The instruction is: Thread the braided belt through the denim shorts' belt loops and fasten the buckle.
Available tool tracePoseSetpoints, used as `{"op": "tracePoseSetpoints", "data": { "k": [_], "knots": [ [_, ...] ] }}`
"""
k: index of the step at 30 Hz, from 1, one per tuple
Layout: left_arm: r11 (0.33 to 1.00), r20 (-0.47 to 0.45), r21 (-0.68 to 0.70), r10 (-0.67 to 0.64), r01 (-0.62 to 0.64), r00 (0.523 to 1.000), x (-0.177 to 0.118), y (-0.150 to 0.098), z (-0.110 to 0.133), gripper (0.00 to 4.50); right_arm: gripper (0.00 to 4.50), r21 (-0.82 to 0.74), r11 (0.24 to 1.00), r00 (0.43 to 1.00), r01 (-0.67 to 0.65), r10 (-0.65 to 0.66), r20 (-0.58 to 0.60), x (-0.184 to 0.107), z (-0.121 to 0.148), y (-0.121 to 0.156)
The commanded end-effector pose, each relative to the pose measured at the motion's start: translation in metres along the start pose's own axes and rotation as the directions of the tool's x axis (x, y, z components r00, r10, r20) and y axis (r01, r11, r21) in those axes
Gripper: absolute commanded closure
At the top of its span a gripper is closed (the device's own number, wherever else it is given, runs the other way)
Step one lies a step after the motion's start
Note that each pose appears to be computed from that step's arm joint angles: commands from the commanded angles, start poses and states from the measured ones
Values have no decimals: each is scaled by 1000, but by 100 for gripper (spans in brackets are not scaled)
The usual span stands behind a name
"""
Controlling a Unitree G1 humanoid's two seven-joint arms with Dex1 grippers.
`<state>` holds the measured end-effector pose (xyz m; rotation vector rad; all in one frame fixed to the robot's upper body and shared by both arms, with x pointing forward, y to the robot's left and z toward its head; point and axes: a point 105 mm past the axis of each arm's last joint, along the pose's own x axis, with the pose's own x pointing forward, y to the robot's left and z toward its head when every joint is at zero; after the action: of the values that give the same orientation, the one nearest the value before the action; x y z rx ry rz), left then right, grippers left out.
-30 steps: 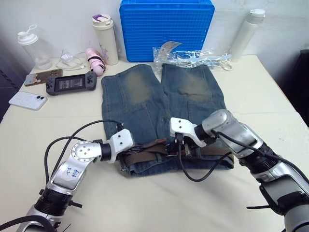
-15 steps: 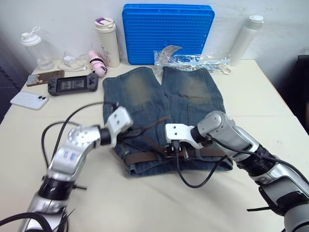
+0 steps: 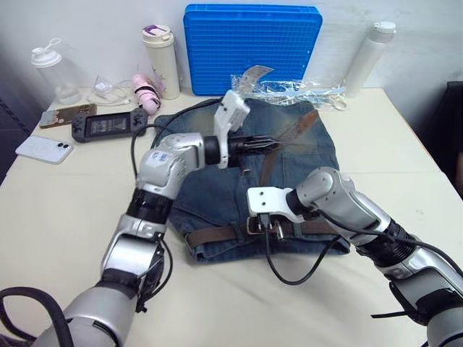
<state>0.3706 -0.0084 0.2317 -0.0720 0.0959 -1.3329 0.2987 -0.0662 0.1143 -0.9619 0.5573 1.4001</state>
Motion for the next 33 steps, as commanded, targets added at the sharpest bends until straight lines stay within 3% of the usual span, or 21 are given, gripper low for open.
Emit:
{"op": "tracePoseSetpoints", "data": {
  "k": [1,7,8,10,13,20,25,33],
  "knots": [
    [970,225,218,-156,107,962,24,-34,98,450,444,165,950,954,-266,284,-94,49,-43,60],
    [957,247,220,-244,191,938,67,-52,128,450,444,165,946,952,-278,294,-84,49,-40,64],
    [950,235,241,-254,197,938,71,-55,128,450,444,164,946,952,-280,296,-81,49,-40,64],
    [903,122,388,-250,185,961,80,-56,115,450,444,165,945,952,-282,297,-76,50,-38,65],
    [905,126,367,-277,215,953,82,-58,112,450,444,168,945,952,-282,297,-73,50,-38,65],
    [928,61,313,-233,203,971,55,-35,84,450,444,185,948,961,-260,273,-44,51,-37,61],
    [962,-3,232,-145,142,989,13,-18,51,450,444,249,955,986,-163,162,24,48,-38,45],
    [987,-112,156,-10,28,994,-43,-20,5,450,444,412,911,977,-28,-62,203,18,-37,26]
  ]
}}
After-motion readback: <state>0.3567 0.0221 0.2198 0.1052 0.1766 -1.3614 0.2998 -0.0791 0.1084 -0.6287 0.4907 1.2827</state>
